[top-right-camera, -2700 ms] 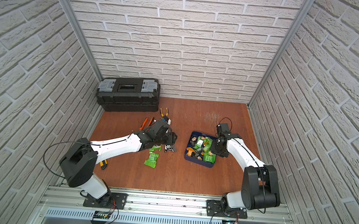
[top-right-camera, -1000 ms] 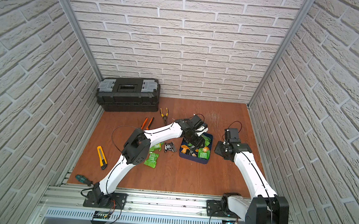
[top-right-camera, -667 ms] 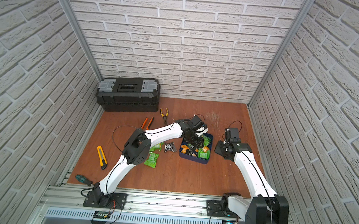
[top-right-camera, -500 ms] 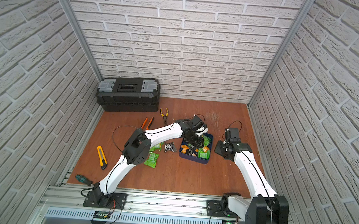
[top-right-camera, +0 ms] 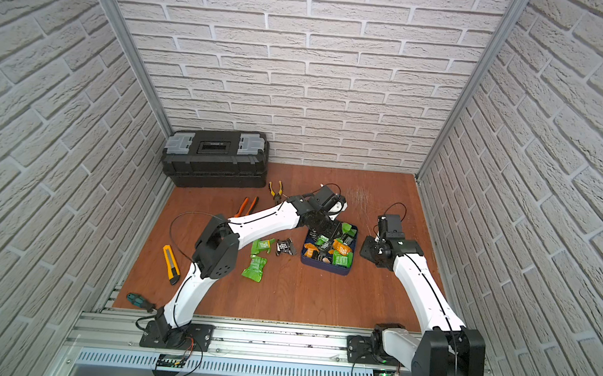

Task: Take the cookies out of the storage box
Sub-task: Pick up the cookie from the storage box, then place the cookie at the center of the board, then pick up the cookie from the storage box.

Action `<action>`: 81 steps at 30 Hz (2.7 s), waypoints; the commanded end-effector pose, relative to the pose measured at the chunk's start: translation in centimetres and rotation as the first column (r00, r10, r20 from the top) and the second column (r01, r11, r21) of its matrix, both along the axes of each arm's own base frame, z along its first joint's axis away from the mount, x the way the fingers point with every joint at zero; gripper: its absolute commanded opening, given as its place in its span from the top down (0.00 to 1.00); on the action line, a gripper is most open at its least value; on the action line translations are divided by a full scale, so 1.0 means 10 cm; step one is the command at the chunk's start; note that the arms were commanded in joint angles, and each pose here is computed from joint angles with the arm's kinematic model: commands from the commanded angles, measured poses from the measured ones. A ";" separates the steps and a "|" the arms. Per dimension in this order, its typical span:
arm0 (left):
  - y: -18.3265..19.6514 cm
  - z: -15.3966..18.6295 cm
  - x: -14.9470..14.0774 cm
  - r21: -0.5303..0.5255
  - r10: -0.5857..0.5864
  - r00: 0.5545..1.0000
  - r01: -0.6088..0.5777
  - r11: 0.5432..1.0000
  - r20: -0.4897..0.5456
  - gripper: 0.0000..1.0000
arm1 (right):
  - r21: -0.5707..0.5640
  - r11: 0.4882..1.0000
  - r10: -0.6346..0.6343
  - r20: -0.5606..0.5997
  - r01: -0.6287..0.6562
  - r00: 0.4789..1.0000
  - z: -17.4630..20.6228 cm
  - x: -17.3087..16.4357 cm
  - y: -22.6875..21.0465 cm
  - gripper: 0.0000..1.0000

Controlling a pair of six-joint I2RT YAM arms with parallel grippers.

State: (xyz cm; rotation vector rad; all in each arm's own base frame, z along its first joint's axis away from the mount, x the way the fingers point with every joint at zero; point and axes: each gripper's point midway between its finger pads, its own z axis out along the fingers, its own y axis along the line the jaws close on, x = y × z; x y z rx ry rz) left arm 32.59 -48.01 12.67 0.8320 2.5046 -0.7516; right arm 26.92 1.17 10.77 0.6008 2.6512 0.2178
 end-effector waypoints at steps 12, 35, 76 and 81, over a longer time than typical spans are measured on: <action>1.35 0.19 -0.52 0.189 0.212 0.975 -0.222 0.957 0.071 0.72 | 0.081 0.997 -0.002 0.057 -0.003 0.998 0.09 0.29 0.11 0.56; 1.97 -0.88 -1.00 0.535 0.202 0.978 -0.201 0.820 0.059 0.65 | 0.111 0.994 -0.023 0.075 0.014 0.997 0.10 0.34 0.15 0.57; 2.12 0.15 -0.33 -0.176 0.706 0.698 -0.685 0.706 0.117 0.45 | -0.066 0.986 0.150 -0.013 -0.150 0.989 -0.55 1.29 1.23 0.48; 2.12 0.14 -0.33 -0.174 0.706 0.698 -0.686 0.707 0.118 0.46 | -0.091 0.986 0.137 -0.051 -0.141 0.989 -0.66 1.32 1.20 0.50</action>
